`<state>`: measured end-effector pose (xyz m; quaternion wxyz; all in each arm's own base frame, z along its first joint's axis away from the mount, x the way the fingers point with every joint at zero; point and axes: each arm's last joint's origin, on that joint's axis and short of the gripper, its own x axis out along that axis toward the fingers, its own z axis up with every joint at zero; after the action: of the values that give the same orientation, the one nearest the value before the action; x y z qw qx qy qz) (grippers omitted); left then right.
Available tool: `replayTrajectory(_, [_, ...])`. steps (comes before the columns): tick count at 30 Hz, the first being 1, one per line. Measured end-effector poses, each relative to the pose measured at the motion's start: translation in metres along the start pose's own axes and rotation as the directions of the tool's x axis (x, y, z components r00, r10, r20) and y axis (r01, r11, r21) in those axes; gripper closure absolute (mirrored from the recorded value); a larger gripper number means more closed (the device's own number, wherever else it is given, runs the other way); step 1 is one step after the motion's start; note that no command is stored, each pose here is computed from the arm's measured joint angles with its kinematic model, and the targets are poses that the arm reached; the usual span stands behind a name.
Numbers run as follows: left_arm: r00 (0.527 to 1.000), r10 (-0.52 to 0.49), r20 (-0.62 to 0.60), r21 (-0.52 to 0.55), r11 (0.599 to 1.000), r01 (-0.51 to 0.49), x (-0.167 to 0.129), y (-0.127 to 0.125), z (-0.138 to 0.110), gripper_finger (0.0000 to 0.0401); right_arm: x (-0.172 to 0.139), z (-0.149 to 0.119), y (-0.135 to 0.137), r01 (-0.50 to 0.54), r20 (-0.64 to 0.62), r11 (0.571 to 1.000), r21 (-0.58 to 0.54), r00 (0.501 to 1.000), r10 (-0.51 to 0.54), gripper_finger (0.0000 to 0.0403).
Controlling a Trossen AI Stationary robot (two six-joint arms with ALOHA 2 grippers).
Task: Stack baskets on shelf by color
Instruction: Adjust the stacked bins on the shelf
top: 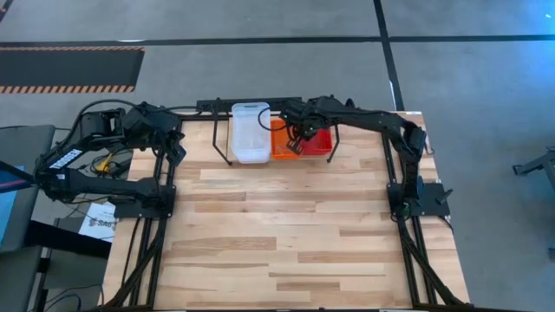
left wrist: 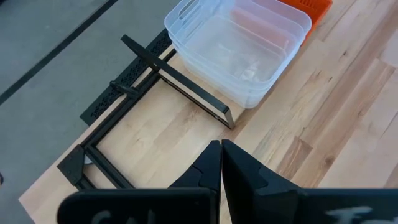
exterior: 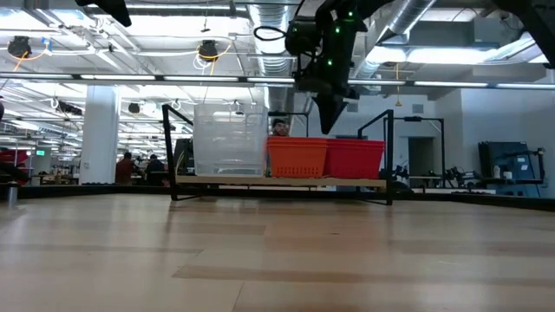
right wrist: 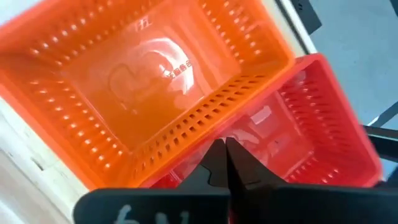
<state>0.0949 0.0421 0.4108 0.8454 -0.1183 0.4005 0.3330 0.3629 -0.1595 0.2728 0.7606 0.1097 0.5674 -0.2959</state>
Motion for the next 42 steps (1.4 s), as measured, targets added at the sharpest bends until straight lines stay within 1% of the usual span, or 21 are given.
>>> replayTrajectory(1, [1.000, 0.000, 0.000, 0.000, 1.000, 0.000, 0.000, 0.000, 0.000, 0.0401, -0.004, 0.001, 0.002, -0.008, 0.003, 1.000, 0.008, 1.000, 0.008, 0.0403])
replayTrajectory(3, [1.000, 0.000, 0.000, 0.000, 1.000, 0.000, 0.000, 0.000, 0.000, 0.0401, -0.012, 0.002, 0.012, -0.074, 0.006, 0.997, 0.005, 0.997, 0.074, 0.0403])
replayTrajectory(6, [1.000, 0.000, 0.000, 0.000, 1.000, 0.000, 0.000, 0.000, 0.000, 0.0401, -0.024, -0.002, 0.038, -0.188, -0.004, 0.980, -0.058, 0.982, 0.188, 0.0403])
replayTrajectory(9, [1.000, 0.000, 0.000, 0.000, 1.000, 0.000, 0.000, 0.000, 0.000, 0.0401, -0.032, -0.010, 0.064, -0.252, -0.017, 0.960, -0.125, 0.968, 0.252, 0.0403])
replayTrajectory(12, [1.000, 0.001, 0.000, 0.000, 1.000, -0.001, 0.000, 0.000, 0.000, 0.0401, -0.038, -0.016, 0.084, -0.275, -0.017, 0.945, -0.174, 0.961, 0.277, 0.0403])
replayTrajectory(15, [1.000, 0.005, 0.001, 0.000, 1.000, -0.005, 0.000, 0.000, 0.000, 0.0401, -0.042, -0.019, 0.096, -0.289, 0.002, 0.936, -0.204, 0.955, 0.295, 0.0403])
replayTrajectory(18, [1.000, 0.005, 0.001, -0.001, 1.000, -0.005, 0.000, 0.000, 0.000, 0.0401, -0.044, -0.016, 0.100, -0.293, 0.041, 0.932, -0.212, 0.950, 0.308, 0.0403])
replayTrajectory(21, [1.000, 0.005, 0.001, 0.000, 1.000, -0.005, 0.000, 0.000, 0.000, 0.0401, -0.042, -0.012, 0.104, -0.248, 0.106, 0.946, -0.209, 0.956, 0.274, 0.0403])
replayTrajectory(26, [1.000, 0.004, 0.001, 0.000, 1.000, -0.004, 0.000, 0.000, 0.000, 0.0401, -0.035, -0.016, 0.116, -0.265, 0.117, 0.935, -0.234, 0.948, 0.297, 0.0403])
replayTrajectory(29, [1.000, 0.004, 0.001, -0.001, 1.000, -0.004, 0.000, 0.000, 0.000, 0.0401, -0.025, -0.025, 0.121, -0.263, 0.078, 0.932, -0.248, 0.954, 0.290, 0.0403])
replayTrajectory(35, [1.000, 0.004, 0.001, -0.001, 1.000, -0.004, 0.000, 0.000, 0.000, 0.0401, 0.000, -0.037, 0.119, -0.246, 0.023, 0.932, -0.267, 0.965, 0.262, 0.0403])
replayTrajectory(42, [1.000, 0.004, 0.001, -0.001, 1.000, -0.004, 0.000, 0.000, 0.000, 0.0401, 0.008, -0.028, 0.103, -0.232, 0.049, 0.935, -0.268, 0.966, 0.254, 0.0403])
